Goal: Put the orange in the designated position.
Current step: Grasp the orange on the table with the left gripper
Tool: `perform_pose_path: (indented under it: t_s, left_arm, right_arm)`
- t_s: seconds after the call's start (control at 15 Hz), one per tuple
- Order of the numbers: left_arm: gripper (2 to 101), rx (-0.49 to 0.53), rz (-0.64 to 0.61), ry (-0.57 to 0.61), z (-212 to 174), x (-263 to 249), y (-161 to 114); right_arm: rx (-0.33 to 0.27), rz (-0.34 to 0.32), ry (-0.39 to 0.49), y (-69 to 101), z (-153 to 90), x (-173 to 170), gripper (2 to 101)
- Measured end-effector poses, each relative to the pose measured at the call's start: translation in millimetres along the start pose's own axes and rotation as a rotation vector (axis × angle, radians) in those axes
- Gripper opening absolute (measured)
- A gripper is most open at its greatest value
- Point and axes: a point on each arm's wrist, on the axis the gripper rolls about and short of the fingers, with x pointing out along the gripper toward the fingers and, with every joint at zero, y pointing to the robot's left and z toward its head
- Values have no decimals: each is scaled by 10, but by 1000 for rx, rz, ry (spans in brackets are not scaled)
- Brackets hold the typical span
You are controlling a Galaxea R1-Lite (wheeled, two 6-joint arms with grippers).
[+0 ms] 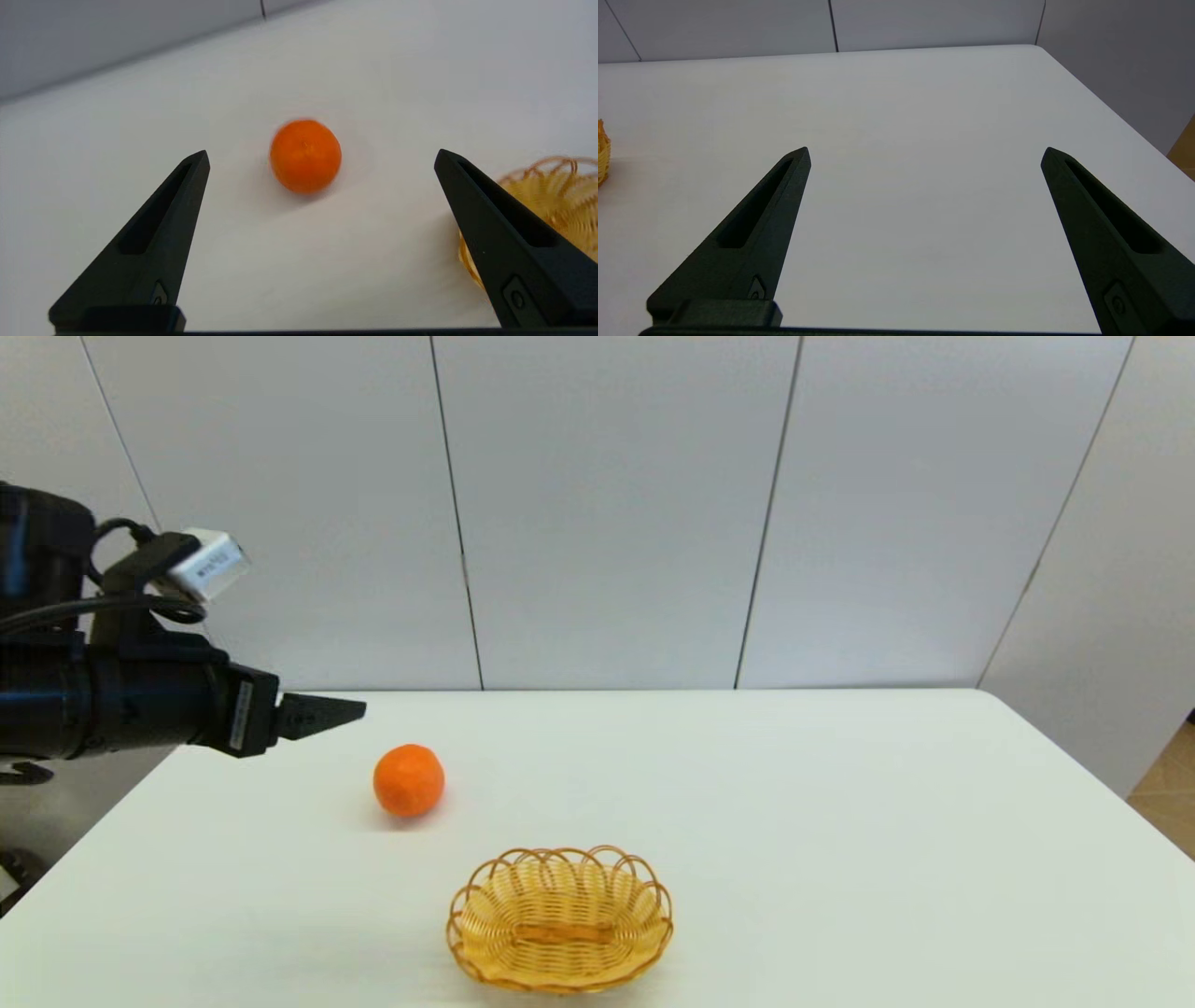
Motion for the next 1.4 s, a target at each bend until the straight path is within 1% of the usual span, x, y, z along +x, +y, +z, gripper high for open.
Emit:
perform_pose_path:
  t_s: [0.13,0.27,0.47,0.93,1.4]
  left_arm:
    - [978,-12,-26,110,-80,139,-7]
    - [978,-31,-37,178,-131,267,5]
    - [978,-43,-43,225,-152,448,36]
    - [978,-83,-43,292,-87,900,153]
    - [978,-94,-49,383,-223,1294,234]
  right_arm:
    - [0,0,0,0,0,0,980]
    - [0,0,0,0,0,0,980]
    - [0,0,0,0,0,0,980]
    - [0,0,0,0,0,0,980]
    - [-1,0,0,0,0,0,980]
